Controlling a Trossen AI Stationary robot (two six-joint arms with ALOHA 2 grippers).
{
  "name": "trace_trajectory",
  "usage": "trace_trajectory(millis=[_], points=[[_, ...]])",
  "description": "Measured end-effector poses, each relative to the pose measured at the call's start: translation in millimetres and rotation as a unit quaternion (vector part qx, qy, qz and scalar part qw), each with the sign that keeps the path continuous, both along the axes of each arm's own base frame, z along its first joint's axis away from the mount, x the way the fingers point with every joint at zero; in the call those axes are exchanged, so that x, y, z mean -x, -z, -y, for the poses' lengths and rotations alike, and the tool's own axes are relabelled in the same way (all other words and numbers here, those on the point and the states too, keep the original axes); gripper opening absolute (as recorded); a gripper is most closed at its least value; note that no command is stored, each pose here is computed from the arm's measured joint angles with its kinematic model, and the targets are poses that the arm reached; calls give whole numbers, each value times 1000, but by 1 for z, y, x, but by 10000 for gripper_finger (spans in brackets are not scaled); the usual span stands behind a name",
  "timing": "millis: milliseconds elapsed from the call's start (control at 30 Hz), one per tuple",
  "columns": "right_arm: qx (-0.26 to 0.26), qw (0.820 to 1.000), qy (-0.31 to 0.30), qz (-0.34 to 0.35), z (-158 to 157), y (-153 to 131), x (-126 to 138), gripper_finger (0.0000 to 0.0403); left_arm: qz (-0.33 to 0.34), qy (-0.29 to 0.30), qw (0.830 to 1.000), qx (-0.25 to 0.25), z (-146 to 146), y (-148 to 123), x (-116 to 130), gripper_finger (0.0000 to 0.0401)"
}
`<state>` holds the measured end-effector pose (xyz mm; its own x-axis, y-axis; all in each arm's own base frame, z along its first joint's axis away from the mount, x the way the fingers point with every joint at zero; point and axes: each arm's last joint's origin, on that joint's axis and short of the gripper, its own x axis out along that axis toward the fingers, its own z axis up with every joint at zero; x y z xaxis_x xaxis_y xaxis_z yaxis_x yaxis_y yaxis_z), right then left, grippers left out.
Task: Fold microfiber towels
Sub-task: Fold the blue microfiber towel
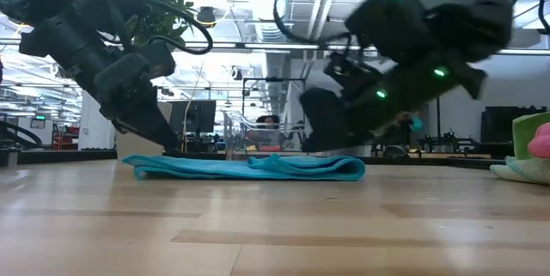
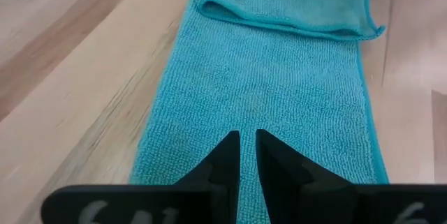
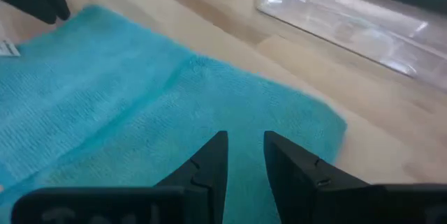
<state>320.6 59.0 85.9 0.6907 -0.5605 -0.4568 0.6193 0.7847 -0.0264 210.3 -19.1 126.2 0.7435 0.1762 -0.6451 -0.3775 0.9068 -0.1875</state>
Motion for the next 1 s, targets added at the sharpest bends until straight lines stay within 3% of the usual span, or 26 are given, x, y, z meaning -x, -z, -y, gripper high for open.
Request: trace_trajectory(millis=[133,367,567,800,900,1000], points=[[5,1000,20,-4,-1,11,5,118,5,-3,1000,2,0,-1,-1,38],[0,999,34,12,7,34,-8,118,16,-15,1000,18,0,-2,-1,38],[11,1000,11,8,4,26,-11,118,26,-30,999,37,8,-5,1,26],[35,999,-20,22,-3,3,-17,118,-17,-139,990,-9,4,-2,18,11],[35,999,-24,30,-5,-1,-17,118,-25,-142,989,-36,-2,-6,22,30],[36,999,-27,30,-8,-1,-17,118,-21,-126,992,-21,-9,-11,22,74]])
